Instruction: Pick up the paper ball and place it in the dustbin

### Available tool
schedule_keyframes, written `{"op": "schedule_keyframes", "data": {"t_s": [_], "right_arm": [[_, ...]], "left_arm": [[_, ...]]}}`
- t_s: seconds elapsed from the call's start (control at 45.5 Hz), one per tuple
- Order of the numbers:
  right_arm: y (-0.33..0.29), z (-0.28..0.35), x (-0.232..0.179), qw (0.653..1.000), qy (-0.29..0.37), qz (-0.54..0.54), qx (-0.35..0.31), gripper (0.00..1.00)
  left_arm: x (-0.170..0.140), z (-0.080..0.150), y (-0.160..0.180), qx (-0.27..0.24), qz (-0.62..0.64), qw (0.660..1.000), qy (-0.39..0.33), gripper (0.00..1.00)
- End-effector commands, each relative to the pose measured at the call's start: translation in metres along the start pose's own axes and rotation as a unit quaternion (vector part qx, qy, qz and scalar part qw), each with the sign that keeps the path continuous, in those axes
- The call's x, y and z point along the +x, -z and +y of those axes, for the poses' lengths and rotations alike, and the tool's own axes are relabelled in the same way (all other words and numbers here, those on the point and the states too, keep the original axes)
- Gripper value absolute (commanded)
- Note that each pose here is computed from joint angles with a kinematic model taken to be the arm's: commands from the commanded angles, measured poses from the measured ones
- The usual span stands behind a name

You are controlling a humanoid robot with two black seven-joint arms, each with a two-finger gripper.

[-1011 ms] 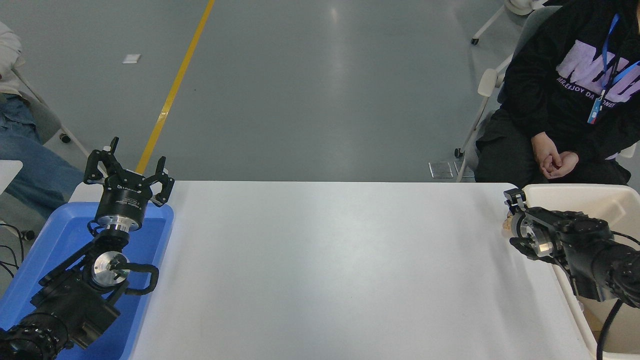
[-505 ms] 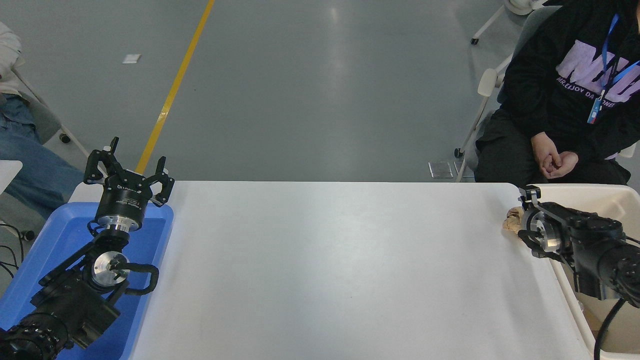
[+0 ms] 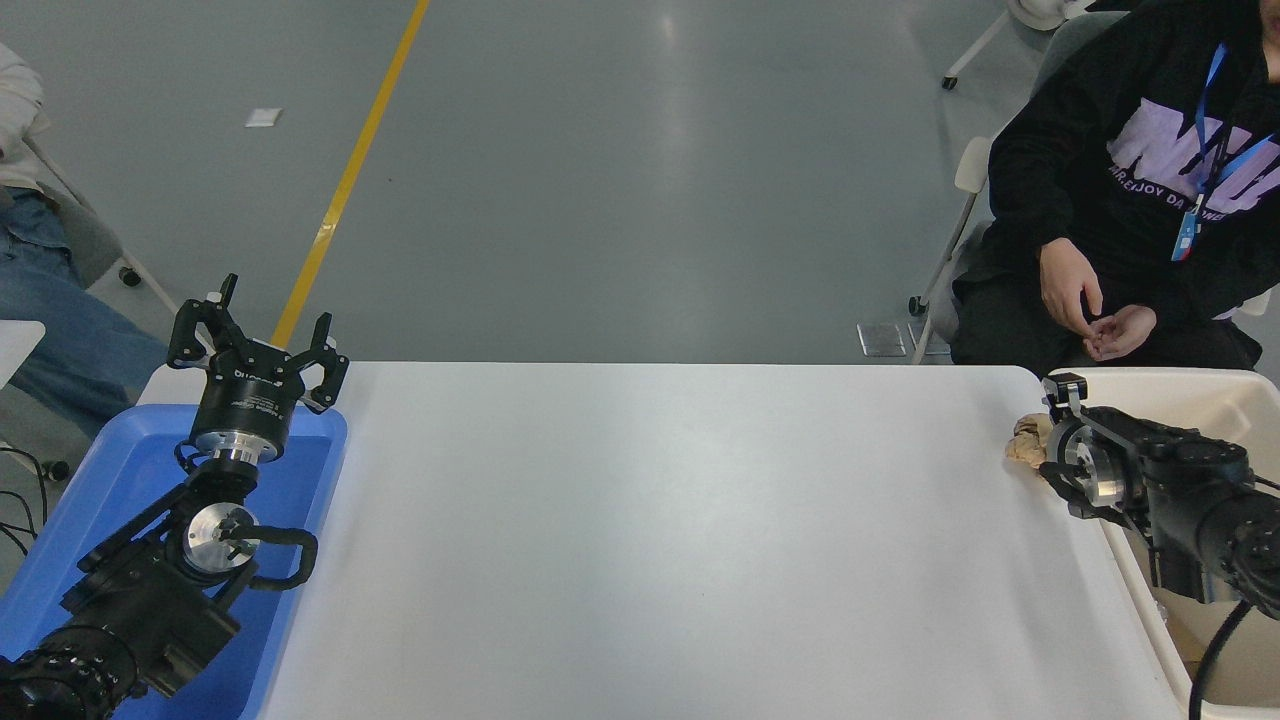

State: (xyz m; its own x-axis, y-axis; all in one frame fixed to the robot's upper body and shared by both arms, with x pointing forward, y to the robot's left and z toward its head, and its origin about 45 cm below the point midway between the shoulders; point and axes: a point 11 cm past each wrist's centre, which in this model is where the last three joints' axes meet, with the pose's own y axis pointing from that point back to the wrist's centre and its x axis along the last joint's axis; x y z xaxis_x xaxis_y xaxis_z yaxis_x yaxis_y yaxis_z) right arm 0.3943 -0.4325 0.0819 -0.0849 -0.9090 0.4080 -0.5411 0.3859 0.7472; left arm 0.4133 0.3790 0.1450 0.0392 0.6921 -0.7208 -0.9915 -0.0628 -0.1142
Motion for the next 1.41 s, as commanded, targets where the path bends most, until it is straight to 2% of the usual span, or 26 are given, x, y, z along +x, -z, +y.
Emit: {"op": "schedule_keyframes", "data": {"t_s": [0.0, 0.615, 0.703, 0.769, 0.857, 1.011, 1.275, 1.385], "right_arm": [[-0.001, 0.0, 0.0, 1.0, -0.002, 0.001, -0.001, 0.99], [-0.005, -0.001, 0.0, 1.0, -0.001, 0.012, -0.003, 0.99], [-0.01, -0.001, -0.009, 0.999, 0.004, 0.05, -0.007, 0.99], [-0.01, -0.002, -0.008, 0.993, -0.007, 0.117, -0.001, 0.99], [-0.007, -0.001, -0.002, 0.976, -0.028, 0.216, 0.01, 1.0], [-0.001, 0.0, 0.012, 0.946, -0.055, 0.32, 0.022, 1.0], [-0.022, 0.004, -0.032, 0.935, 0.013, 0.353, 0.015, 1.0], [-0.025, 0.004, -0.036, 0.934, 0.017, 0.357, 0.015, 1.0]], "left_arm": [[0.0, 0.0, 0.0, 0.0, 0.0, 1.0, 0.0, 0.99], [0.0, 0.0, 0.0, 0.0, 0.0, 1.0, 0.0, 0.99], [0.0, 0.0, 0.0, 0.0, 0.0, 1.0, 0.0, 0.99], [0.0, 0.0, 0.0, 0.0, 0.0, 1.0, 0.0, 0.99], [0.0, 0.0, 0.0, 0.0, 0.0, 1.0, 0.0, 0.99], [0.0, 0.0, 0.0, 0.0, 0.0, 1.0, 0.0, 0.99], [0.0, 0.0, 0.0, 0.0, 0.0, 1.0, 0.0, 0.99], [0.0, 0.0, 0.0, 0.0, 0.0, 1.0, 0.0, 0.99]]}}
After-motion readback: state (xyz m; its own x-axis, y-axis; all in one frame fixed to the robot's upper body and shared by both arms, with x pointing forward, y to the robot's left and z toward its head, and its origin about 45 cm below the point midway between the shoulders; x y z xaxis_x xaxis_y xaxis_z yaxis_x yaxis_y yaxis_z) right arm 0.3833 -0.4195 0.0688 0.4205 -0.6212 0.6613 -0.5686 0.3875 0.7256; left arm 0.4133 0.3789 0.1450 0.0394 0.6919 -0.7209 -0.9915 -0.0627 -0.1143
